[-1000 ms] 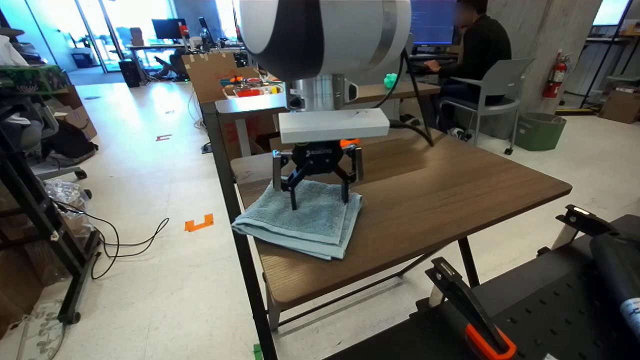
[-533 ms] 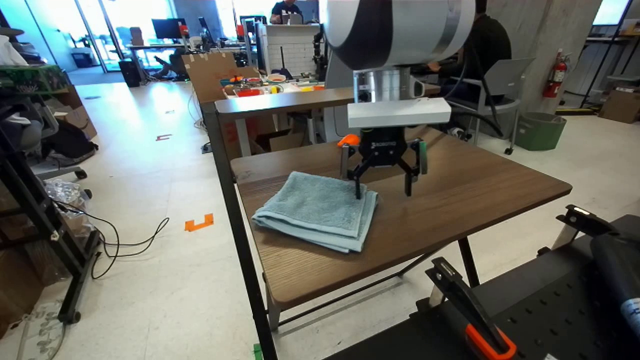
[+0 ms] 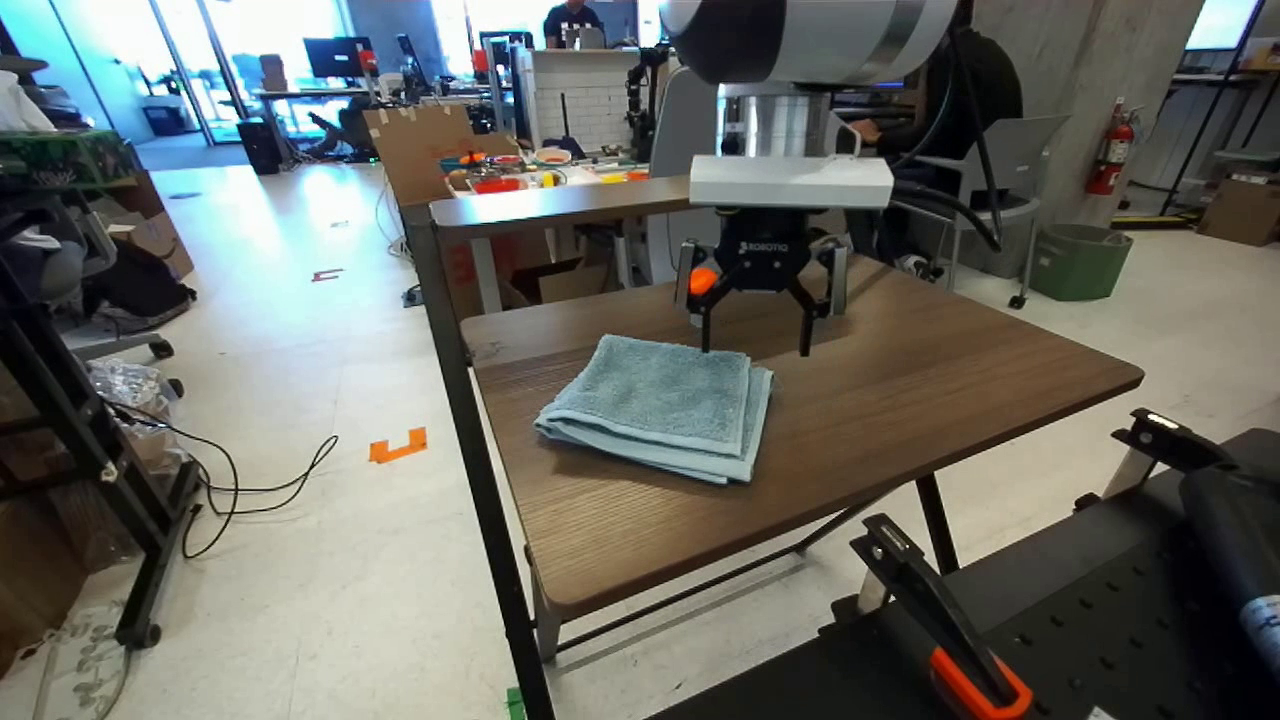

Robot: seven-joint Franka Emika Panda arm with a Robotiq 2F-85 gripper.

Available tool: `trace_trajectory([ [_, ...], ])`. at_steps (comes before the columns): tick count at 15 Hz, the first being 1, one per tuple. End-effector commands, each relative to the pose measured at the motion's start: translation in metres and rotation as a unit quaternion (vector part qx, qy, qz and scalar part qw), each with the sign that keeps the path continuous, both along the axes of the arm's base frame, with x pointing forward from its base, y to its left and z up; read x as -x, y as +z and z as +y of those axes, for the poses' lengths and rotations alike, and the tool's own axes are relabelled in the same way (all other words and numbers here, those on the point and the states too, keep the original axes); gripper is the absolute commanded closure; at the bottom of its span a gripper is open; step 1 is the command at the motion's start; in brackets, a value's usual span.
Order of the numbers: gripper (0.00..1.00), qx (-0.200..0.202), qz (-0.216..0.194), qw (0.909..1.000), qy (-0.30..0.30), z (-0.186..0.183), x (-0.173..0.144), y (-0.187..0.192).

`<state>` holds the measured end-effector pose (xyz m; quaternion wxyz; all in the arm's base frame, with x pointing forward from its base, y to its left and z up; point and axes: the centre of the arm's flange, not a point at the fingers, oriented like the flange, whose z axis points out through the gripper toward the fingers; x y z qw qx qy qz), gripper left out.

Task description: Wipe the table with the towel

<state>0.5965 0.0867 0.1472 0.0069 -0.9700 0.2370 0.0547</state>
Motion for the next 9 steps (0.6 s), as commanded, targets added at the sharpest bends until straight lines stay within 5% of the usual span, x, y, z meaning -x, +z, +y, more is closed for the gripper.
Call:
trace_trajectory([
  [1,0.00,-0.026,-0.042,0.9988,0.002,0.024,0.007,0.037],
  [4,0.00,-0.043,-0.067,0.9968,-0.003,0.057,-0.012,0.028],
  [9,0.00,-0.021,-0.003,0.9997,-0.014,0.099,-0.016,-0.032],
])
